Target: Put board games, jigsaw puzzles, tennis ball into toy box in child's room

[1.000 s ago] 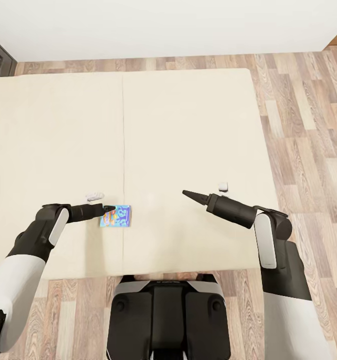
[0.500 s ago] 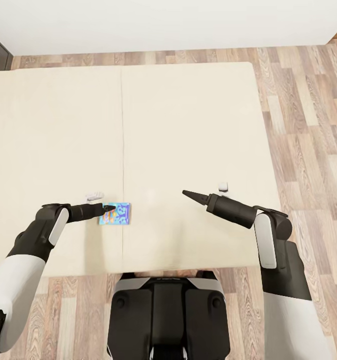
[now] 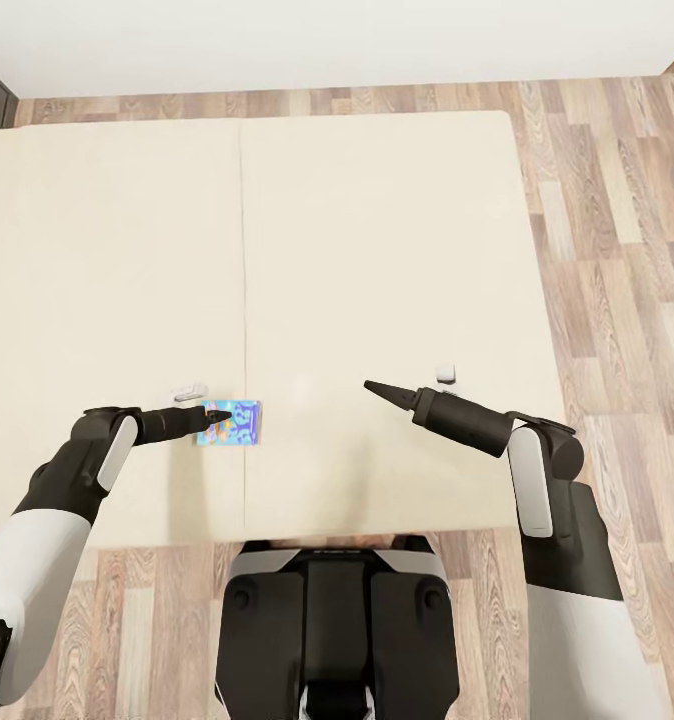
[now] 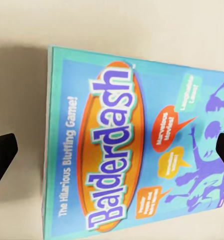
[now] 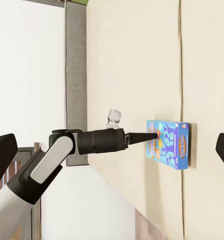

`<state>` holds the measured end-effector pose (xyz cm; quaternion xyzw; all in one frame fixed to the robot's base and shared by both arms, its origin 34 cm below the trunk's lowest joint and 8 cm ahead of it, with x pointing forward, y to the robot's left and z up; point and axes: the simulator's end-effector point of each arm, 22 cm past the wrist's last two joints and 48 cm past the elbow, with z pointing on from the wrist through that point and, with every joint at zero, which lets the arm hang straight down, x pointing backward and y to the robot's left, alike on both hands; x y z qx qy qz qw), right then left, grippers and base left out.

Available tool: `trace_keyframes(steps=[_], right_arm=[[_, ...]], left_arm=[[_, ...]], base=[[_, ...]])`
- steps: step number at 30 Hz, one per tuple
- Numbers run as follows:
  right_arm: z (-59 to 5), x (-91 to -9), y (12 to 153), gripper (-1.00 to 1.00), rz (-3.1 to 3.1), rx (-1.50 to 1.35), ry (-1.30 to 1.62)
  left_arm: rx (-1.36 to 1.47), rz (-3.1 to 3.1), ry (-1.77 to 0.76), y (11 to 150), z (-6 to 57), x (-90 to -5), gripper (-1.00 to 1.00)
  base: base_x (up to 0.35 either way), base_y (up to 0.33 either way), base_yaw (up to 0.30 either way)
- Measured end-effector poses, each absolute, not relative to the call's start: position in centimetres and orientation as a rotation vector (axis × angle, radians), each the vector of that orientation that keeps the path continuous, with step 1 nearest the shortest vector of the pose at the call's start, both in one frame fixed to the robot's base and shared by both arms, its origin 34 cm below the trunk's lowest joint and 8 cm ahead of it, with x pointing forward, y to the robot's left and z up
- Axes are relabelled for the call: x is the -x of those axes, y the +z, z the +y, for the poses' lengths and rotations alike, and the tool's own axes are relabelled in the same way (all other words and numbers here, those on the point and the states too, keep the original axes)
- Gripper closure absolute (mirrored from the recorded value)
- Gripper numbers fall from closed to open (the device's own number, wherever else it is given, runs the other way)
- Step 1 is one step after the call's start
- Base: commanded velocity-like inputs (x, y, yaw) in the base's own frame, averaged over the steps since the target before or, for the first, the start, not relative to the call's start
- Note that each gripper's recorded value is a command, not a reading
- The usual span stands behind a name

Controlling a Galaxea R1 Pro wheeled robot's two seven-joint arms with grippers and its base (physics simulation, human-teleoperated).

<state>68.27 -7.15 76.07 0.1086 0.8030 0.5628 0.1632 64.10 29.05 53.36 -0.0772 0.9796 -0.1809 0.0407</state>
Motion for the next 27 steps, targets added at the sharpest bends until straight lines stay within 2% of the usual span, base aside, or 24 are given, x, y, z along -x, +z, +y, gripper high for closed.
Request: trace_keyframes(steps=[27], right_arm=[[-7.25,-68.04,75.39,-1.0,2.299,-0.321,1.603]], left_arm=[[0.273,2.994,-0.549,52.91,29.59,-63.99,-1.0]], base=[[0.0,0.0,0.0]])
